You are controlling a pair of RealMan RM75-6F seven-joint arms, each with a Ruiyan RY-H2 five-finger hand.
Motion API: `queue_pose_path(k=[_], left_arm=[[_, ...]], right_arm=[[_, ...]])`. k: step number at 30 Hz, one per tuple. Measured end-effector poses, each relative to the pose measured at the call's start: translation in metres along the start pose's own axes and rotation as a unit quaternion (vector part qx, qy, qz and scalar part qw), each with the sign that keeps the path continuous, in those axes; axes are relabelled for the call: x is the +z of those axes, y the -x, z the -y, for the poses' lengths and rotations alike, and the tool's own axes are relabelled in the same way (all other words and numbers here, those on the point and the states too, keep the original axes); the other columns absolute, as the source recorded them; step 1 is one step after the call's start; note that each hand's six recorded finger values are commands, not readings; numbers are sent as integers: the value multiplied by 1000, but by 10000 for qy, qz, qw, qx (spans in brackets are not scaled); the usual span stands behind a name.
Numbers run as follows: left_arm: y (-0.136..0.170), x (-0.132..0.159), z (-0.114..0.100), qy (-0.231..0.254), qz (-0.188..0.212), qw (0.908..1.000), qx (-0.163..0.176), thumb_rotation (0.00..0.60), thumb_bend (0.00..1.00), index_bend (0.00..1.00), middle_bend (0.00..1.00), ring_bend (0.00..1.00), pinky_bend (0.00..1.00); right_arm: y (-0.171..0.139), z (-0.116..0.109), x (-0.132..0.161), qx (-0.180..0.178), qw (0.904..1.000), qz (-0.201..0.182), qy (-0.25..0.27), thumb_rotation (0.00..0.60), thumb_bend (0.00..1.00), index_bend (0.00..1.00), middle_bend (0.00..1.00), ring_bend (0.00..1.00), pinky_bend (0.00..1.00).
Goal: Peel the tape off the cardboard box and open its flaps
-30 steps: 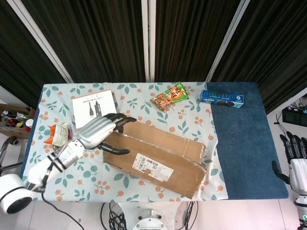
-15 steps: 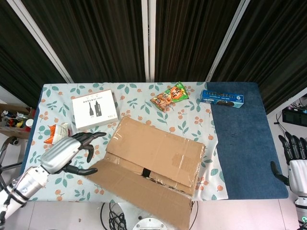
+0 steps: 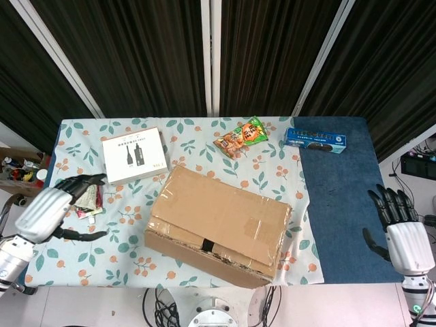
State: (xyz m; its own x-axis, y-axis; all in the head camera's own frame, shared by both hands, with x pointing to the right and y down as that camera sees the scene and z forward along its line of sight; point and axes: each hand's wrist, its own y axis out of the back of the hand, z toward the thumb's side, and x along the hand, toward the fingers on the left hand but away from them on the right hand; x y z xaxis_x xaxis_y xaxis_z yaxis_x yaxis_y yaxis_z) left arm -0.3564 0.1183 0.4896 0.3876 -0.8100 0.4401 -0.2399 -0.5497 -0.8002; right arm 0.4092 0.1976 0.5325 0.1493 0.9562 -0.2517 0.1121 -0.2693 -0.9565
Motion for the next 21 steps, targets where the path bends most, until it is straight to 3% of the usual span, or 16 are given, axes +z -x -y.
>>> queue_pose_path(k=[4,7,14,21], left_arm=[[11,-41,1,-736,-625,9935,608,600,0,82,135,105,191],[19,-61,5,-894,-957,9885,760,600,0,82,135,105,191],[50,-106,16,-377,-1661,9818,844,600,0,81,135,105,190],[59,-120,27,-187,-1805,9794,884,600,0,81,135,105,190]], right_arm=[[13,-9,37,89,9986,-489,168,600,56,0,0,0,0],[23,-17,70,176,9955,-908,213,600,2,0,0,0,0],[27,-19,137,475,9820,-1830,-41,600,0,0,0,0,0],[17,6,150,744,9759,-2047,-164,600,0,0,0,0,0]])
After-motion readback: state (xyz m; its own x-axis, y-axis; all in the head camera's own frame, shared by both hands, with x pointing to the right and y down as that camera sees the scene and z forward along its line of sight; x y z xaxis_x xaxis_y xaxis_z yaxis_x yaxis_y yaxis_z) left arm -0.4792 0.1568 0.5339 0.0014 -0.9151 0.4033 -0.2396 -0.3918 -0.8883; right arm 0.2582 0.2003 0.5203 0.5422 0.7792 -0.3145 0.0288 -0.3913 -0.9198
